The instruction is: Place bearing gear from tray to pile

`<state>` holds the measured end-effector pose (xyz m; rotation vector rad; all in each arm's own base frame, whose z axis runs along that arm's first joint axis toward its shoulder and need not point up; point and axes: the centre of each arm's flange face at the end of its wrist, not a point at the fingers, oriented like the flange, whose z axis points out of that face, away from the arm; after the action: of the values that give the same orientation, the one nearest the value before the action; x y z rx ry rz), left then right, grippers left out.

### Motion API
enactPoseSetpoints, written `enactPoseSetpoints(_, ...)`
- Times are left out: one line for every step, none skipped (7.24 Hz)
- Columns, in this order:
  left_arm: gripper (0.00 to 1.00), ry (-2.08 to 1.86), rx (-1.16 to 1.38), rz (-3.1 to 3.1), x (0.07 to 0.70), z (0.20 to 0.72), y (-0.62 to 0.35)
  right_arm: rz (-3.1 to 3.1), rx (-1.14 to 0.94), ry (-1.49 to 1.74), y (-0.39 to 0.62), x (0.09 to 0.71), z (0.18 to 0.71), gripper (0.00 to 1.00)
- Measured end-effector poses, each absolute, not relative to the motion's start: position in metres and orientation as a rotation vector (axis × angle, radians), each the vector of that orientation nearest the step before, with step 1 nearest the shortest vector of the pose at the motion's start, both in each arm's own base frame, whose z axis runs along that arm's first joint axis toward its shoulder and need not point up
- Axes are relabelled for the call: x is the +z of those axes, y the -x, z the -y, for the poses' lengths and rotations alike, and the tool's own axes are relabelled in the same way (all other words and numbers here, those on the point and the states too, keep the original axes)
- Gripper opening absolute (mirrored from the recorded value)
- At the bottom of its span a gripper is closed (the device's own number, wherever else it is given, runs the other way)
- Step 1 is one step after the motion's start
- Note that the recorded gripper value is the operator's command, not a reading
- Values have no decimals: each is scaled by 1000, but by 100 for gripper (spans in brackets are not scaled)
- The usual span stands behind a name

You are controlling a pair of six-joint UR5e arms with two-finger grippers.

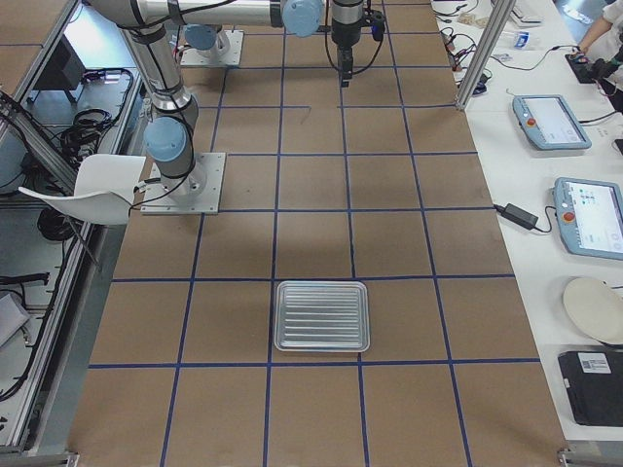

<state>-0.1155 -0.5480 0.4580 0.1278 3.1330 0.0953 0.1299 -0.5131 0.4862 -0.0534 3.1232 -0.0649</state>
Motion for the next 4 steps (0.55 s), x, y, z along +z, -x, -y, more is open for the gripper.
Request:
enactPoseSetpoints(100,-152,92,-3114,461,533,122,-3123,-64,53,-130,486,513,100)
enactPoseSetpoints(100,-162,96,-3110,461,517,125,-3123,-65,53,-130,486,513,100)
enactPoseSetpoints(100,-166,100,-3110,459,506,126,-3123,-66,53,-130,486,513,100)
enactPoseSetpoints(100,-166,93,-3111,460,497,126,-3123,-66,53,-130,486,513,100)
